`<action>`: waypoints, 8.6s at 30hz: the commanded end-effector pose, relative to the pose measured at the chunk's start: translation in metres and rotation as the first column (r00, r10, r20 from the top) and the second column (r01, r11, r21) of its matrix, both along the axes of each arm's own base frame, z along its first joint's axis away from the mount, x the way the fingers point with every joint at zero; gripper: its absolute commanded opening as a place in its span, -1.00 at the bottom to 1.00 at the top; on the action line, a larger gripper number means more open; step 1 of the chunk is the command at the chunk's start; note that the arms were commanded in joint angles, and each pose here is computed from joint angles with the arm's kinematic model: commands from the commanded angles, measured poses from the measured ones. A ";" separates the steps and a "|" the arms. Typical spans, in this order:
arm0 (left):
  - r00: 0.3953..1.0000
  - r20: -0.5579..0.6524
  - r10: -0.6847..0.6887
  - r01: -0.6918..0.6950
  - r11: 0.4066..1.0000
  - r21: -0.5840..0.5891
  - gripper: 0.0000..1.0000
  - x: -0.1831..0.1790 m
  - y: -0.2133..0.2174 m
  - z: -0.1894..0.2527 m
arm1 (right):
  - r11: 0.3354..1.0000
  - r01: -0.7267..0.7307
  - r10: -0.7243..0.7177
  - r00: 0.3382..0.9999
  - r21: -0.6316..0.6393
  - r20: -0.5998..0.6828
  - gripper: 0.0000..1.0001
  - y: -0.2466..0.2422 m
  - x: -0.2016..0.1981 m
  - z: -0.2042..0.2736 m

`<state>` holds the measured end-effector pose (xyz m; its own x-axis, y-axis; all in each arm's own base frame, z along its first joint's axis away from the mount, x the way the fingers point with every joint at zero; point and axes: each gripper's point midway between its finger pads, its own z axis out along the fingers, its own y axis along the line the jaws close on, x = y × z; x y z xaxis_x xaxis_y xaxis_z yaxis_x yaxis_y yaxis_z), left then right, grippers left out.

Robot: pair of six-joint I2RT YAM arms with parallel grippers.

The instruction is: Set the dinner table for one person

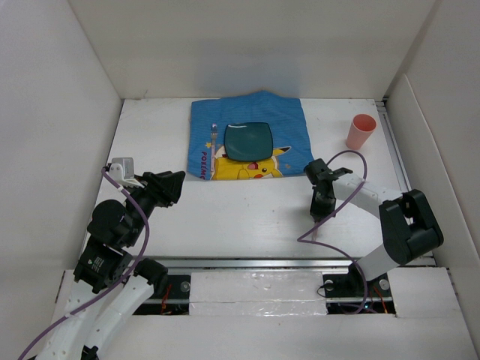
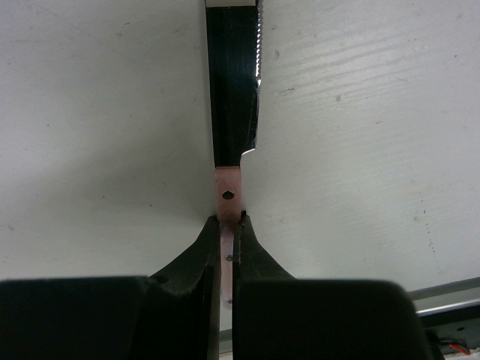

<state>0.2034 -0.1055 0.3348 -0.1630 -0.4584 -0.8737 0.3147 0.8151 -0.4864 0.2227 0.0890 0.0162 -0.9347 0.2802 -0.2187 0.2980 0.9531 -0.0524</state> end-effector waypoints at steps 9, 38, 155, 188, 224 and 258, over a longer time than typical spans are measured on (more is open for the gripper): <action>1.000 -0.004 -0.029 0.029 0.999 0.027 -0.14 0.005 -0.008 -0.001 | 0.999 -0.054 0.052 0.917 -0.005 0.395 -1.00 0.003 0.054 0.111; 0.997 -0.078 0.008 -0.001 0.996 0.093 -0.15 0.026 -0.011 -0.029 | 0.944 -0.328 0.294 0.889 0.040 0.352 -1.00 0.096 0.313 0.043; 0.983 -0.186 0.010 0.021 0.987 0.162 -0.17 0.051 -0.020 -0.061 | 0.974 -0.103 0.225 0.413 -0.200 0.882 -0.83 0.064 0.482 0.194; 0.983 -0.182 -0.006 0.034 0.988 0.151 -0.16 0.049 -0.022 -0.059 | 0.957 -0.154 0.292 0.487 -0.248 0.823 -1.00 0.054 0.443 0.226; 0.976 -0.217 0.009 0.029 0.985 0.170 -0.16 0.057 -0.024 -0.069 | 0.962 -0.187 0.259 0.390 -0.200 0.884 -0.06 0.064 0.472 0.223; 0.983 0.018 0.185 -0.185 0.983 -0.001 0.30 0.024 0.027 -0.001 | 0.935 -0.325 -0.147 0.013 0.143 0.989 1.00 -0.001 0.070 0.375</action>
<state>0.2304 -0.0940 0.3051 -0.1856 -0.4003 -0.8974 0.1872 0.8821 -0.4322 0.3235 0.1073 0.3892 0.0144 0.3700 -0.9289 -0.2751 0.8946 0.3521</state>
